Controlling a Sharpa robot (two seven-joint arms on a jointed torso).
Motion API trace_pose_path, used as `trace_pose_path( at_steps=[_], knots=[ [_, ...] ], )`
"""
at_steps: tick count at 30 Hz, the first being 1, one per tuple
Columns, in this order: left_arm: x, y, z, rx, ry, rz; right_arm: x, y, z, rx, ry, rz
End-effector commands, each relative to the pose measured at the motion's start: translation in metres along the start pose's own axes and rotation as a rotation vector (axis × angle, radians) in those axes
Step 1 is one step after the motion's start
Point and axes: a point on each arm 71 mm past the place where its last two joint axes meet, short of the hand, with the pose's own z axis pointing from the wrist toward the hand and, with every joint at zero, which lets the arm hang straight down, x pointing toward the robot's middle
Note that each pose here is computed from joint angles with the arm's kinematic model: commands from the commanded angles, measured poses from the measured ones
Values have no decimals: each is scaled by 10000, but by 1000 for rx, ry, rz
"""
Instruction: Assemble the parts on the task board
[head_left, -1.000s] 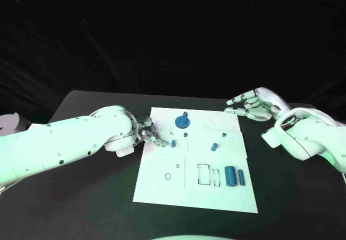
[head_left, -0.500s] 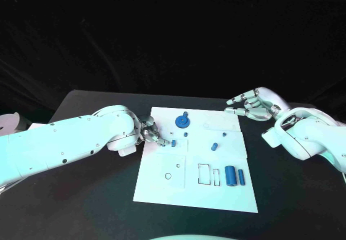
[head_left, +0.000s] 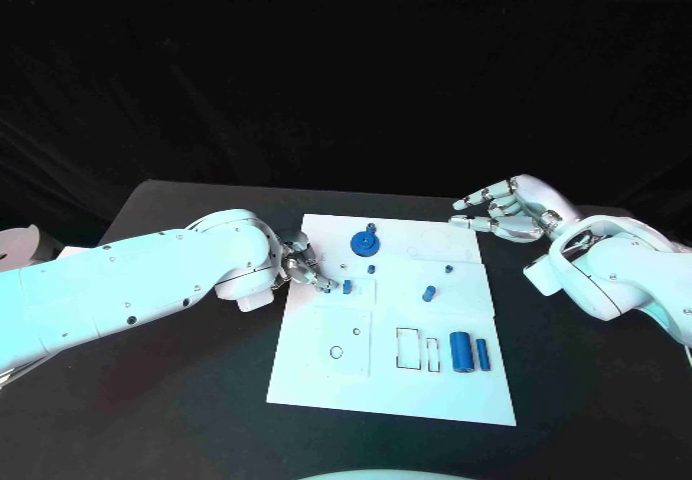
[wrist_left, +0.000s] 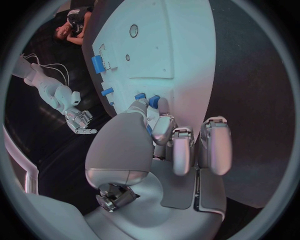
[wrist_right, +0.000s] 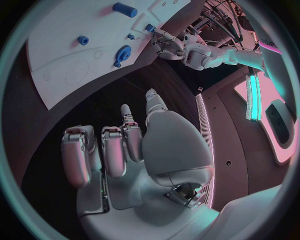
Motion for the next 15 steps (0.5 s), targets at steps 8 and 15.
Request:
trace_pose_path(
  at_steps=[8, 15],
  knots=[
    [21, -15, 13, -5, 14, 0, 17, 4, -4, -7, 17, 1],
    [28, -31, 13, -1, 16, -14, 17, 4, -5, -7, 17, 2]
  ],
)
